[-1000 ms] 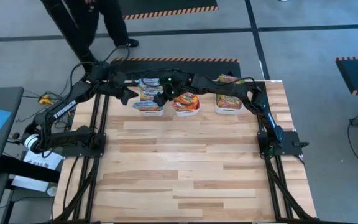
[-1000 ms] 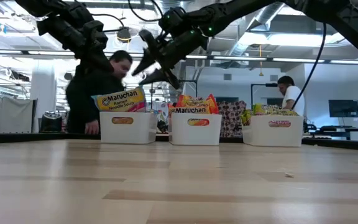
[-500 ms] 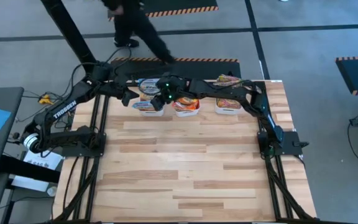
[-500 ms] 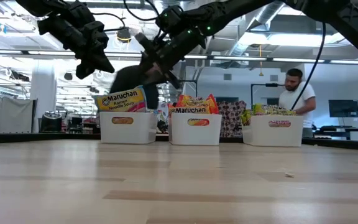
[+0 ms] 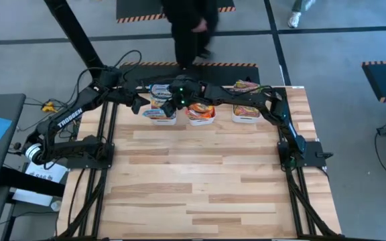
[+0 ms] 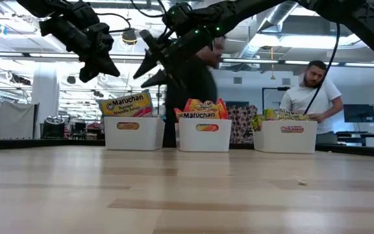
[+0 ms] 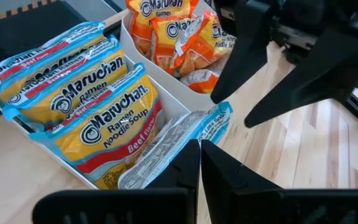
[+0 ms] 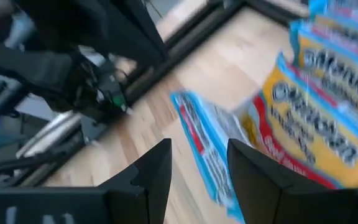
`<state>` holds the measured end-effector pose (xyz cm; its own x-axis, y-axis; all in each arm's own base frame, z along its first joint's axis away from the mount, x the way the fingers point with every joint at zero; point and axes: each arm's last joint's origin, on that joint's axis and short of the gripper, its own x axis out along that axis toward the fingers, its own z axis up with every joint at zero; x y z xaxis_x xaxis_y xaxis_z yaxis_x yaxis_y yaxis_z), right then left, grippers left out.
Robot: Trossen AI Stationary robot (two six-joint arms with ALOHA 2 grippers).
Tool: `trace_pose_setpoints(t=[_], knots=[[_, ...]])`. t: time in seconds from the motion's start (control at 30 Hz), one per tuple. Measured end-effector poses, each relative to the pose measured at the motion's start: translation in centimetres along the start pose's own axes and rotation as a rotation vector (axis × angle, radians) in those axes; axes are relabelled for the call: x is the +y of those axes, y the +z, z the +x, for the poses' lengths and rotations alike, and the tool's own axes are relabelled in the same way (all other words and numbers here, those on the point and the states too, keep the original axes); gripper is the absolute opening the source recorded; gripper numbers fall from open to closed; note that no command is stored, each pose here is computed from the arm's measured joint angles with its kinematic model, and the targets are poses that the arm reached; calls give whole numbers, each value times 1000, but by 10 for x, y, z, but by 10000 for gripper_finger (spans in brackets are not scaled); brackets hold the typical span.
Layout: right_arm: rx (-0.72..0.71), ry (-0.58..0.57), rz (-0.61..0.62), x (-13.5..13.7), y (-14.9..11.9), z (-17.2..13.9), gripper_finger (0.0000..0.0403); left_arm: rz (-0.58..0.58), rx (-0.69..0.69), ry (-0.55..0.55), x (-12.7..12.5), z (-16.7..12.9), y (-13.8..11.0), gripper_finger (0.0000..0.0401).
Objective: Sort Maruchan noodles
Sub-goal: Put the blue noodle pack into the left white bin
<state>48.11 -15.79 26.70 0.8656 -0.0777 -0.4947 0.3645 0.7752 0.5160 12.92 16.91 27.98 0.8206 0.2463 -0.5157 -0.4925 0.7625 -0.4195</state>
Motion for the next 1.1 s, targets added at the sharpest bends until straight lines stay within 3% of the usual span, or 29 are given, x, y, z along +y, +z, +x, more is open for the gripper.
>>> trace_pose_setpoints(t=[0.4, 0.7, 1.1], knots=[[66, -63, 10, 0, -11, 2, 176, 10, -3, 0, 0, 0, 0, 0], [128, -83, 52, -10, -27, 20, 170, 9, -3, -1, 0, 0, 0, 0], [106, -188, 88, -26, -22, 17, 170, 8, -2, -1, 0, 0, 0, 0]])
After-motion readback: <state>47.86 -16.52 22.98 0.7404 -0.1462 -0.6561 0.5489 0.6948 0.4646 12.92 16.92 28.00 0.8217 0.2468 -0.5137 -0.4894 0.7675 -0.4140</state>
